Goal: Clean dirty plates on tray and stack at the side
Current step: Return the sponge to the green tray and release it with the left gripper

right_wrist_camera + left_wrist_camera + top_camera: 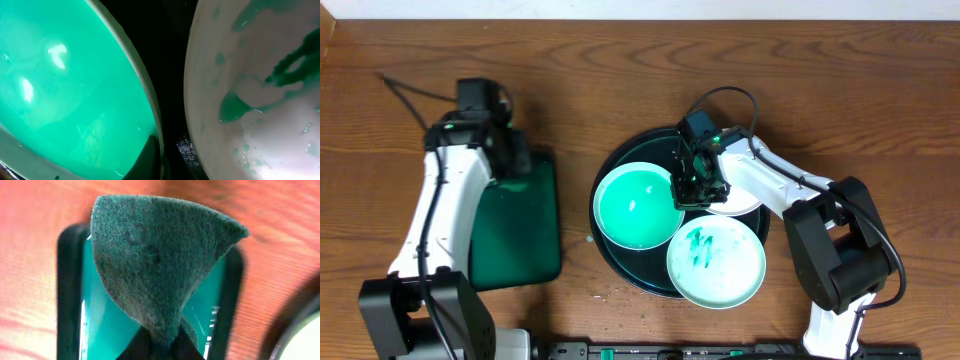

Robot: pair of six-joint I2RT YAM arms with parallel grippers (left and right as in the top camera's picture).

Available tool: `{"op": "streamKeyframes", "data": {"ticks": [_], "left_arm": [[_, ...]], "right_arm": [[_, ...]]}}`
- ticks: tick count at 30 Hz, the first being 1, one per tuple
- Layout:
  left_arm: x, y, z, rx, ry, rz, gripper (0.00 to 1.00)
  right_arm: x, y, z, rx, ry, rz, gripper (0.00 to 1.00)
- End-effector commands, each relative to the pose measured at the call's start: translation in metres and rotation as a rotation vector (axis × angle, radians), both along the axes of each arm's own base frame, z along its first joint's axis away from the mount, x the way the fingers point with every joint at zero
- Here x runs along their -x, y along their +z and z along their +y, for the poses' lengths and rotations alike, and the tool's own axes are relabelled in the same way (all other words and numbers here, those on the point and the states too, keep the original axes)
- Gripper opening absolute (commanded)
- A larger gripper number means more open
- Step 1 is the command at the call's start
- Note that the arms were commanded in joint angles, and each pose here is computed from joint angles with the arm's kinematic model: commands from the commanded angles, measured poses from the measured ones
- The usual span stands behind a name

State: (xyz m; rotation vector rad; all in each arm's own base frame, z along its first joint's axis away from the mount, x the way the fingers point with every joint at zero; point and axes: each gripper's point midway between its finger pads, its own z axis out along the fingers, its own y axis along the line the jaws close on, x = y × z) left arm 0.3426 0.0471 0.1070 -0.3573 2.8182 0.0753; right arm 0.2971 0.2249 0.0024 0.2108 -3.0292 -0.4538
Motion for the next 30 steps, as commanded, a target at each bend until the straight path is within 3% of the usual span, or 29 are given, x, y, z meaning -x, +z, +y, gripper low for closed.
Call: {"op": "streamKeyframes", "data": {"ticks": [1,8,13,14,15,16,17,18,20,23,25,27,30], "left_arm": [[0.013,-0.025,0.008,0.050,0.060,0.072,0.07],[0.041,-0.073,0.003,0.098,0.119,0.242,0.07],[0.054,-0.082,-0.003,0.131,0.161,0.298,0.07],[0.055,-0.082,-0.003,0.132,0.167,0.301,0.12],[0.055,-0.082,-0.003,0.133,0.170,0.302,0.34],[0.056,-0.082,-0.004,0.134,0.173,0.304,0.50],[0.056,-0.082,-0.004,0.137,0.176,0.305,0.59],[0.056,-0.082,-0.006,0.146,0.175,0.303,0.62],[0.054,-0.082,-0.011,0.177,0.171,0.298,0.66],[0.047,-0.079,-0.015,0.207,0.164,0.269,0.66],[0.043,-0.076,-0.015,0.208,0.161,0.248,0.65],[0.039,-0.068,-0.014,0.205,0.157,0.222,0.63],[0.032,-0.055,-0.013,0.200,0.150,0.169,0.63]], "right_arm": [[0.004,-0.016,-0.021,0.095,0.012,0.005,0.01],[0.004,-0.016,-0.021,0.094,0.012,0.004,0.01],[0.004,-0.016,-0.021,0.094,0.012,0.003,0.01],[0.004,-0.016,-0.021,0.094,0.012,0.003,0.01],[0.004,-0.016,-0.021,0.094,0.012,0.003,0.06],[0.004,-0.016,-0.021,0.094,0.012,0.003,0.10],[0.004,-0.016,-0.021,0.094,0.012,0.003,0.10],[0.004,-0.016,-0.021,0.094,0.012,0.003,0.10],[0.004,-0.016,-0.021,0.094,0.012,0.003,0.25],[0.003,-0.016,-0.020,0.092,0.011,-0.001,0.30],[0.001,-0.016,-0.020,0.088,0.011,-0.006,0.45],[-0.001,-0.016,-0.017,0.074,0.011,-0.013,0.50],[-0.004,-0.012,-0.003,-0.001,0.015,-0.020,0.71]]}}
